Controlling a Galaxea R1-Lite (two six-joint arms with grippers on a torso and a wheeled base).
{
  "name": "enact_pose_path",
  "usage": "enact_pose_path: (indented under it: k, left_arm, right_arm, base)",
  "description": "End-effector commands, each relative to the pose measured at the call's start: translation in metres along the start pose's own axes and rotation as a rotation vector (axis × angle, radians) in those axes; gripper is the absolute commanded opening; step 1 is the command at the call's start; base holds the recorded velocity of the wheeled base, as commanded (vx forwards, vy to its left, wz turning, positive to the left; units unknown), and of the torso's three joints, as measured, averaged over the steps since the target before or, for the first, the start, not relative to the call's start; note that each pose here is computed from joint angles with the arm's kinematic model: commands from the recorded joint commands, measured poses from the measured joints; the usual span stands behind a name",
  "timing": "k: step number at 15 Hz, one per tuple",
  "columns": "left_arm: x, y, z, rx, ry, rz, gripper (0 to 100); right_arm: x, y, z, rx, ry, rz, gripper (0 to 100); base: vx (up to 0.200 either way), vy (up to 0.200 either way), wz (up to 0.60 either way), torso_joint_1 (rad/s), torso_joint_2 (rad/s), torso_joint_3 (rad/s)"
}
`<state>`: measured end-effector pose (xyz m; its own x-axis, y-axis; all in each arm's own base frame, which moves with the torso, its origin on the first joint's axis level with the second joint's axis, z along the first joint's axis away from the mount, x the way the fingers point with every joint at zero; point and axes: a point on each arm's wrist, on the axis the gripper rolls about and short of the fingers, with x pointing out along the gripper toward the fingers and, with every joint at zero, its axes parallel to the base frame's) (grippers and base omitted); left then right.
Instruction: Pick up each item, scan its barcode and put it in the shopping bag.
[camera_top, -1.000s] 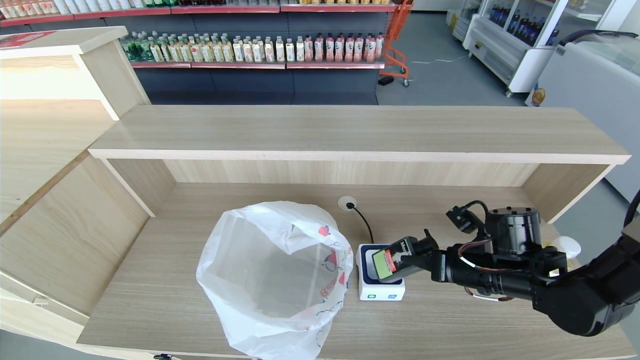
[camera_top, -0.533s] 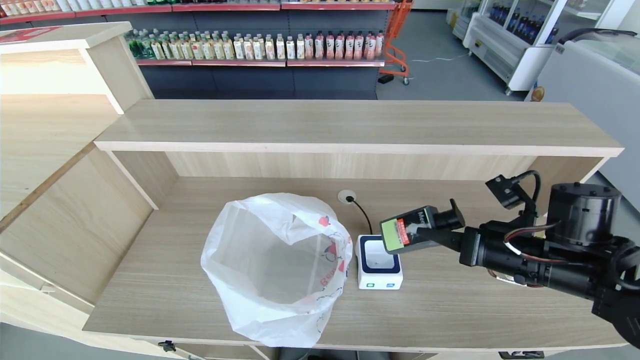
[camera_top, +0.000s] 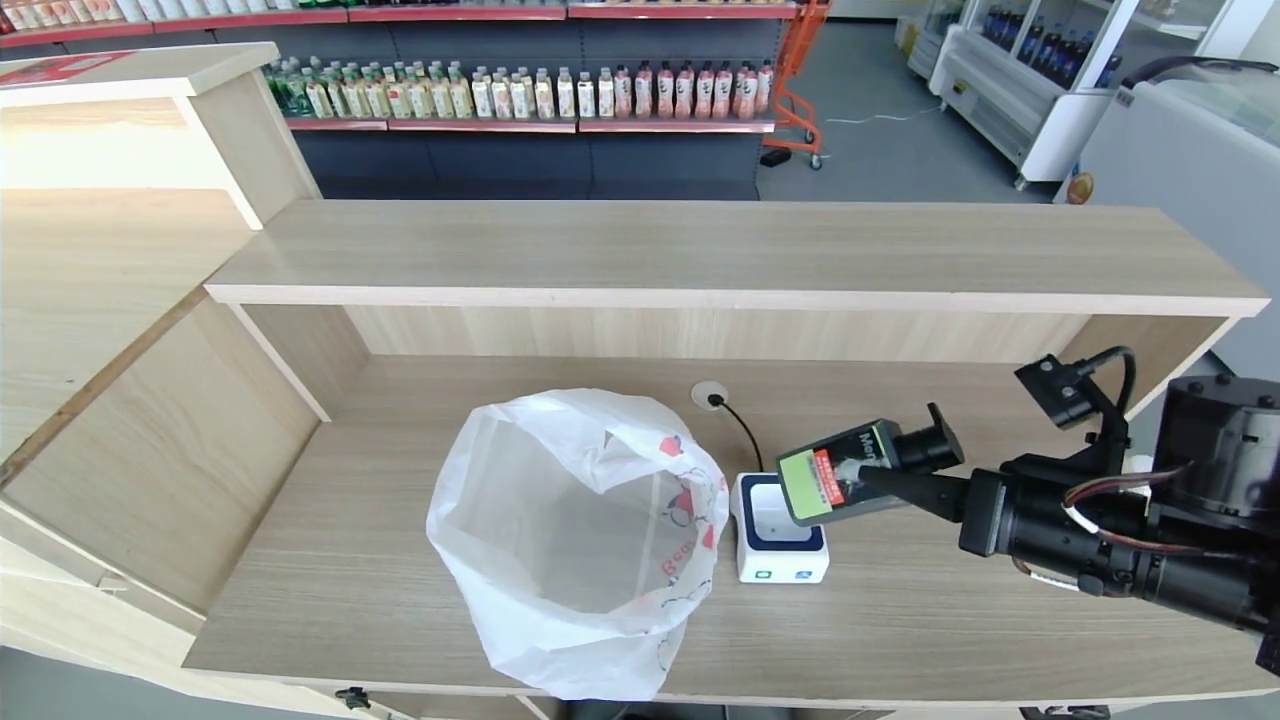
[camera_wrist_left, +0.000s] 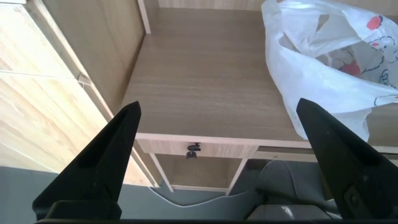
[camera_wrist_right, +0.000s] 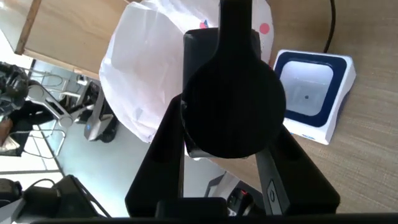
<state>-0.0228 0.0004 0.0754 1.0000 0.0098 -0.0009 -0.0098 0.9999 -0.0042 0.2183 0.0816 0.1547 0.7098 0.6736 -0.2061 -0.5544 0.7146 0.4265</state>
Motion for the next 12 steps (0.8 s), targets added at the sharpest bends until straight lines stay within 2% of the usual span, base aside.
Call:
enact_pose_path:
  k: [1,3,5,9,12]
  left_arm:
    - [0.0,0.0,0.0,0.0,-0.001,0.001,100]
    - [0.0,0.0,0.0,0.001,-0.001,0.001,100]
    - [0.0,0.0,0.0,0.0,-0.001,0.001,100]
    - [0.0,0.0,0.0,0.0,-0.001,0.001,100]
    - [0.0,0.0,0.0,0.0,-0.001,0.001,100]
  right_arm:
    - [0.0,0.0,-0.002,0.003,0.006,0.0,0]
    - [0.003,-0.002,-0.003,0.007,0.019,0.0,0]
    - [0.012,-0.003,-0.007,0.012,0.046,0.005,0]
    - [0.044,-0.011,-0.017,-0.082,0.115,0.017,0]
    - [0.071,-0.002,-0.019,-0.129,0.135,0.074,0]
  base:
    - [0.0,0.2,0.0,0.032,0.02,-0.002]
    - [0.0,0.2,0.0,-0.012,0.0,0.005]
    - [0.0,0.0,0.0,0.0,0.0,0.0]
    - [0.0,0.0,0.0,0.0,0.0,0.0]
    - [0.0,0.0,0.0,0.0,0.0,0.0]
